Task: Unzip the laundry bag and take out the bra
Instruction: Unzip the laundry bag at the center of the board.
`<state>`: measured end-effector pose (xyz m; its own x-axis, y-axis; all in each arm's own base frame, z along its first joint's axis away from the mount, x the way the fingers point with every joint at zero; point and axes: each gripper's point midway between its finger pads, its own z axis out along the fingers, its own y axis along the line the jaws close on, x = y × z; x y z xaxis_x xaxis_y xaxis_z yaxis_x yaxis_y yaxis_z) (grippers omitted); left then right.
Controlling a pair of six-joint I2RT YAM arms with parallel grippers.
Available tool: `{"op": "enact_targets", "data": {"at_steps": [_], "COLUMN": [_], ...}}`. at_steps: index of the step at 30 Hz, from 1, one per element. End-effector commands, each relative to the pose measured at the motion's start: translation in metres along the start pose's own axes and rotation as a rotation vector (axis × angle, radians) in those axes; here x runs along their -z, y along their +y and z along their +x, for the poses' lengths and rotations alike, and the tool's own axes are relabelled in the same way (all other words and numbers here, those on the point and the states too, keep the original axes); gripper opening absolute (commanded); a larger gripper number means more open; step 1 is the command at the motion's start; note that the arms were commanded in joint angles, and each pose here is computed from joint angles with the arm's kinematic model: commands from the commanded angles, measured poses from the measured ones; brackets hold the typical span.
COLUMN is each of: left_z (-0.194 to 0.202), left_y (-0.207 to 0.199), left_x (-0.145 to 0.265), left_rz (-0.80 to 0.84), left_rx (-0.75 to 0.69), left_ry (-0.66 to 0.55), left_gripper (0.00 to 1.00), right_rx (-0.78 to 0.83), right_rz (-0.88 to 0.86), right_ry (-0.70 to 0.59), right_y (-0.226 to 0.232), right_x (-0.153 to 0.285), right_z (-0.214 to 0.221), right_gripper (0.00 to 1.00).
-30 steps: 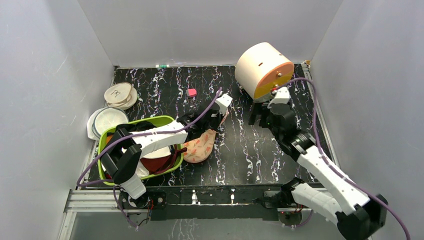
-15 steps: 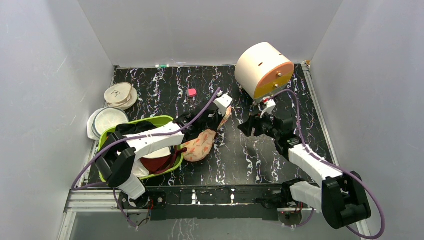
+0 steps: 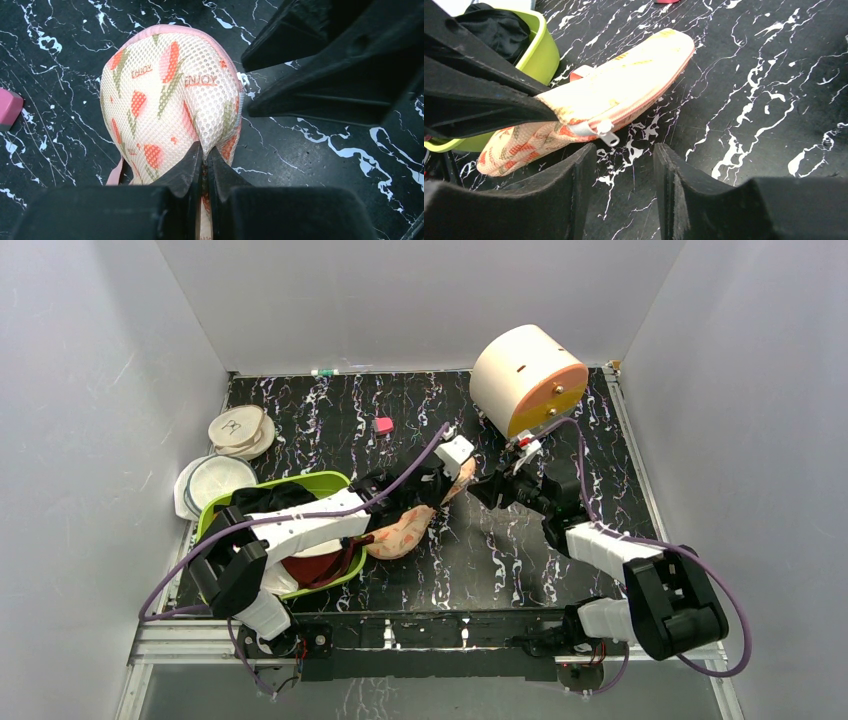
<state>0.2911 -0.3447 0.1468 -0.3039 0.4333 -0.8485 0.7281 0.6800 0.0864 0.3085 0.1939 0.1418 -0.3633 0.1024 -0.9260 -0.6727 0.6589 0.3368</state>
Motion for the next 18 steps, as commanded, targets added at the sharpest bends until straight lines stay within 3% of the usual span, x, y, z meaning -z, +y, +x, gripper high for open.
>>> {"op": "enact_targets", "data": {"at_steps": [1, 10, 18], "left_z": [-0.015, -0.012, -0.01], "left_y": [-0.007, -0.014, -0.016], "left_x": [0.011, 0.008, 0.008], "left_rz": [0.015, 0.023, 0.016], "left_rx": [-0.025, -0.045, -0.064], "left_ry": [-0.053, -0.04, -0.035], "left_gripper": [0.0, 0.0, 0.0], "right_rx": [0.072, 0.072, 0.077], "right_rz": [-0.06, -0.035, 0.031], "right_ry": [-0.083, -0.085, -0.088], "right_y": [0.007, 0.007, -0.002], "right_x": [-0.007, -0.006, -0.001], "right_z": [-0.023, -0.024, -0.023], "right_gripper": [0.41, 0.38, 0.27]}}
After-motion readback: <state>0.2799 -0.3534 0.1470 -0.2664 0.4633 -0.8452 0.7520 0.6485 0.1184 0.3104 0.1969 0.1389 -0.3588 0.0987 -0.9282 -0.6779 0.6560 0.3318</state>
